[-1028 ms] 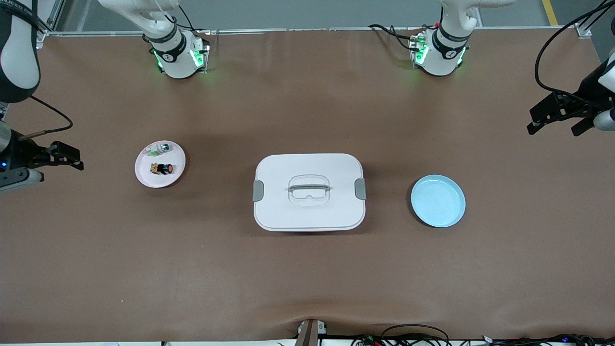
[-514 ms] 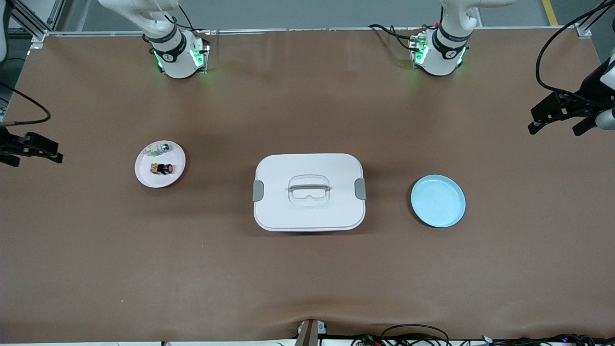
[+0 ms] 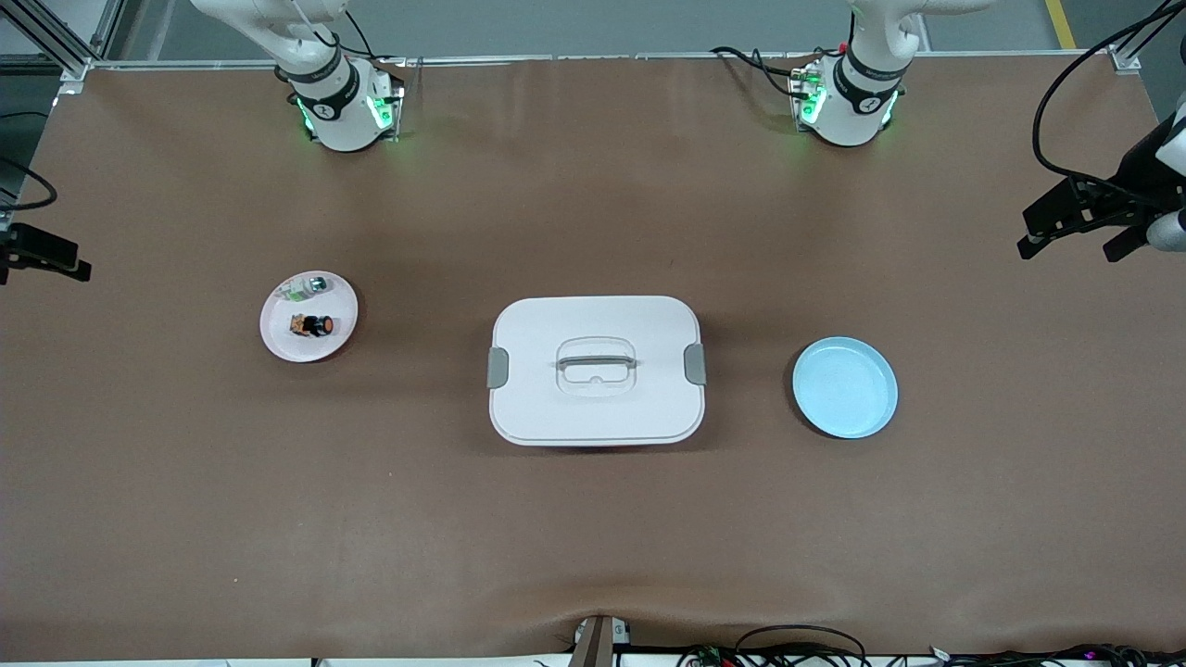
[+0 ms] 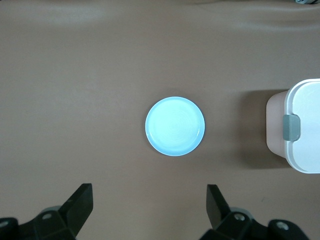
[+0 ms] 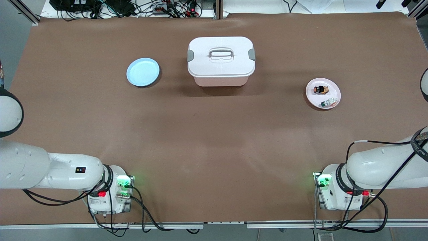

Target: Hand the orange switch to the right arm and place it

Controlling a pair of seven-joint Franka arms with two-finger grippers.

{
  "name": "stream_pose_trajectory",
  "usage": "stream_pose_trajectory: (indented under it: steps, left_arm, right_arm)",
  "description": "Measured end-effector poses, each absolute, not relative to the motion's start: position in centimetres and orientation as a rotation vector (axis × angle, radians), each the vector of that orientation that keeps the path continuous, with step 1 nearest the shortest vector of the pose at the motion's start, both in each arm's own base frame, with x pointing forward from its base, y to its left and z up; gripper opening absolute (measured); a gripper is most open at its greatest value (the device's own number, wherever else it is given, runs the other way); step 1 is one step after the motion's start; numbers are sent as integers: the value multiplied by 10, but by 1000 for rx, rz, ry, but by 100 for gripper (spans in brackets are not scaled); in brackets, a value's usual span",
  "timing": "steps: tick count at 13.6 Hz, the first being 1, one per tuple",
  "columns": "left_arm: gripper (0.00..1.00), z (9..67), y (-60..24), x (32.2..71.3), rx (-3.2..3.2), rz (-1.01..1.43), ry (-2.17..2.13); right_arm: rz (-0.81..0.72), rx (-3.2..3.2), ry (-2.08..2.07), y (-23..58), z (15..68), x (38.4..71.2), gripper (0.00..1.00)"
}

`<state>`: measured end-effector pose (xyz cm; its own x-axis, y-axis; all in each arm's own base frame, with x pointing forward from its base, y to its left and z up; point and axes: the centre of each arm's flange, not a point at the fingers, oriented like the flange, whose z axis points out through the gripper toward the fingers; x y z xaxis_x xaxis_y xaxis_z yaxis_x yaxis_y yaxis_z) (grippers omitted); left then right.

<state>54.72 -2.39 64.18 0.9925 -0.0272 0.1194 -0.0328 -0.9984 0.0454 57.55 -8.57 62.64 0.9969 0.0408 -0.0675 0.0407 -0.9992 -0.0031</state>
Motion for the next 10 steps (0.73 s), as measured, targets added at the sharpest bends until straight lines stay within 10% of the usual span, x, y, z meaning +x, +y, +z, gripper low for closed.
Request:
stream_pose_trajectory:
  steps: [10]
  left_arm:
    - [100,642,-23,547,3089,183,-45]
  right_arm:
    - [26,-3143,2,-45,669,553,100]
